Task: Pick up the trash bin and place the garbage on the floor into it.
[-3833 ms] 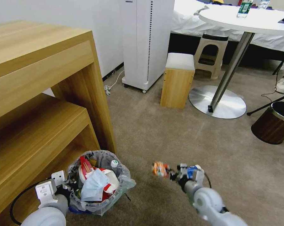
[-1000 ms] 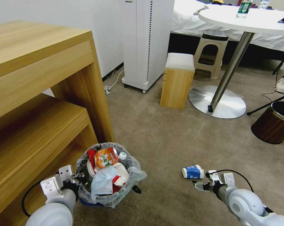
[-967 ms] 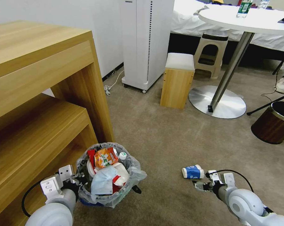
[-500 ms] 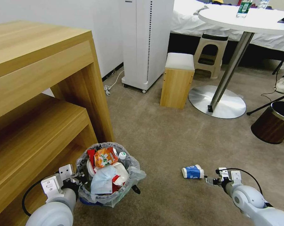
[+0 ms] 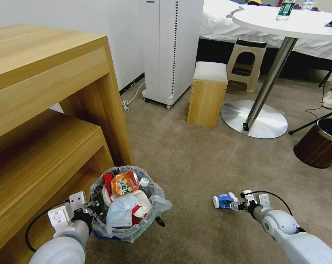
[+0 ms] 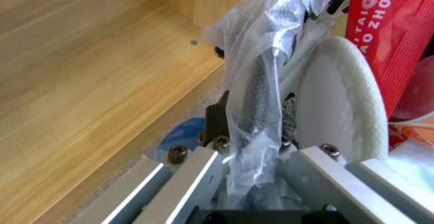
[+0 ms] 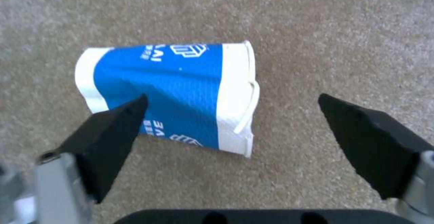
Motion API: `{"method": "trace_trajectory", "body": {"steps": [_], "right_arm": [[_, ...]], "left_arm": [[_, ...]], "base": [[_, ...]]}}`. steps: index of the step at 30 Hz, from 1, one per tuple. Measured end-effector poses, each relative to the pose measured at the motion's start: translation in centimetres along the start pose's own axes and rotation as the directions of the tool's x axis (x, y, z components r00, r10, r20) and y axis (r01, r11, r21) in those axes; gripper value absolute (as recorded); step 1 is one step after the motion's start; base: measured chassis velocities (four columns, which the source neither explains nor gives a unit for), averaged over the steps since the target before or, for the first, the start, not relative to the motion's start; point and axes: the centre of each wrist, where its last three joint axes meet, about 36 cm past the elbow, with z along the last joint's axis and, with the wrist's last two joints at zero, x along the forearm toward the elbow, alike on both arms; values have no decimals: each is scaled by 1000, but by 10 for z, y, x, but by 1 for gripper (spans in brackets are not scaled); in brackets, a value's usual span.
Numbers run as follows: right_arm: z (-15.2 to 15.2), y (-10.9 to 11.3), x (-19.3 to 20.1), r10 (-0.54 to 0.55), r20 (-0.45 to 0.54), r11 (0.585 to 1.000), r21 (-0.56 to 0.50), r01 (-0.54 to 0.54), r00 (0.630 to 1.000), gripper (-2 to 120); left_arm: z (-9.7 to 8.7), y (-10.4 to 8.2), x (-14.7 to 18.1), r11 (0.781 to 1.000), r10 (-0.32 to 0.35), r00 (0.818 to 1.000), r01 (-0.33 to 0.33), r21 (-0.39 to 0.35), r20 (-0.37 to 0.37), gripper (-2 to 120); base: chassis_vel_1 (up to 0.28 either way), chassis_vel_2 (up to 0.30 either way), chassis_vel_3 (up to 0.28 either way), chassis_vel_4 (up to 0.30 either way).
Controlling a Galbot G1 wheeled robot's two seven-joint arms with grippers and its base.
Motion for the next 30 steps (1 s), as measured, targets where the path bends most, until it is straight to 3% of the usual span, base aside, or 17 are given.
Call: {"method": "trace_trajectory", "body": {"steps": [6,8,13,17,30], "right_arm": [[6,-5,-4,22,-21,1000,22,-21,1000,76],[9,-8,-7,23,-30,999,33,-22,999,65],[10,-10,-11,28,-29,999,36,-27,999,51],[5,-8,-14,33,-11,999,35,-32,999,31],[1,-6,-15,34,1,999,37,-34,999,11]], "left_arm": [[0,-1,0,1000,2,1000,-2,0,0,0],[0,-2,1,1000,3,1000,-3,-1,0,0],[0,-2,2,1000,3,1000,-3,-3,-1,0],[0,-2,4,1000,3,1000,-3,-6,1,0],[1,-2,6,1000,-5,1000,5,-8,3,0]], "base": [[0,0,0,0],[0,0,0,0],[0,0,0,0],[0,0,0,0],[0,0,0,0]]}}
